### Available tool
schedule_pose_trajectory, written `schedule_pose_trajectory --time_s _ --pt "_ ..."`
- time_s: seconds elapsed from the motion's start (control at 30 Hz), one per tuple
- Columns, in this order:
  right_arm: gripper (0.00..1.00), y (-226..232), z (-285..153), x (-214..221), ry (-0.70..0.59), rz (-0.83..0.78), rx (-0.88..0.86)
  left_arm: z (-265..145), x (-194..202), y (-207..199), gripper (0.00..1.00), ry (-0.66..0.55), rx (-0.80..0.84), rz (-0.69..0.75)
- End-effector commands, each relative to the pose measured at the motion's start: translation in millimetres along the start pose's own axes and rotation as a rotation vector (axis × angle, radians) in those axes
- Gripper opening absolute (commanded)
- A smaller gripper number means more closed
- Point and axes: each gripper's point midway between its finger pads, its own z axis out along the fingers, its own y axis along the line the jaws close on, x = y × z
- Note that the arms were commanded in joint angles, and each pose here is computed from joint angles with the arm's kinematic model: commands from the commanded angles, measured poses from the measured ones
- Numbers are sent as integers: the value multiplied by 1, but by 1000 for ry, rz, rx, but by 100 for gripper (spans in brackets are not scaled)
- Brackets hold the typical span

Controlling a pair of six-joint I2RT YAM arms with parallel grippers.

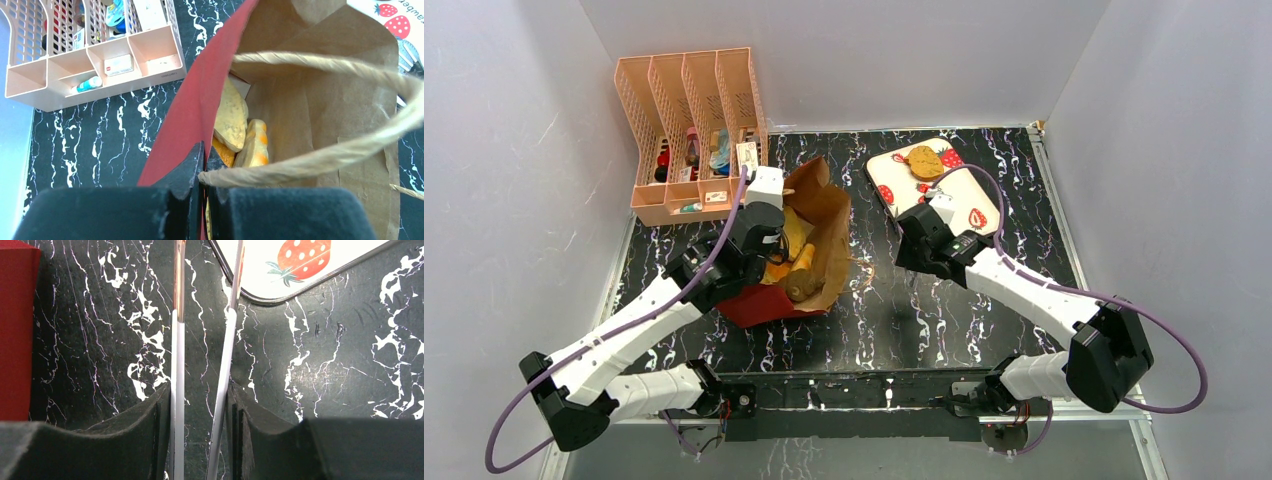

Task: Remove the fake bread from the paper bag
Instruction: Take out the fake bread from the paper bag.

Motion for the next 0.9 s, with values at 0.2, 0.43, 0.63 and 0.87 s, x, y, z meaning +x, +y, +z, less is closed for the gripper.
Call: schedule_pose_trajectory --time_s 0.2,0.43,0.63,0.87 --pt "15 24 -30 -53 -136 9 -67 3 -5 -8 0 -7 32 12" --pt "9 24 -39 -65 -172 -13 -62 7 -1 -17 0 -13 69 22" --pt "9 27 -64 -83 -216 -18 -92 16 6 -31 0 -7 109 42" --pt "8 31 -110 -105 -260 -8 -161 27 14 -46 0 7 146 64"
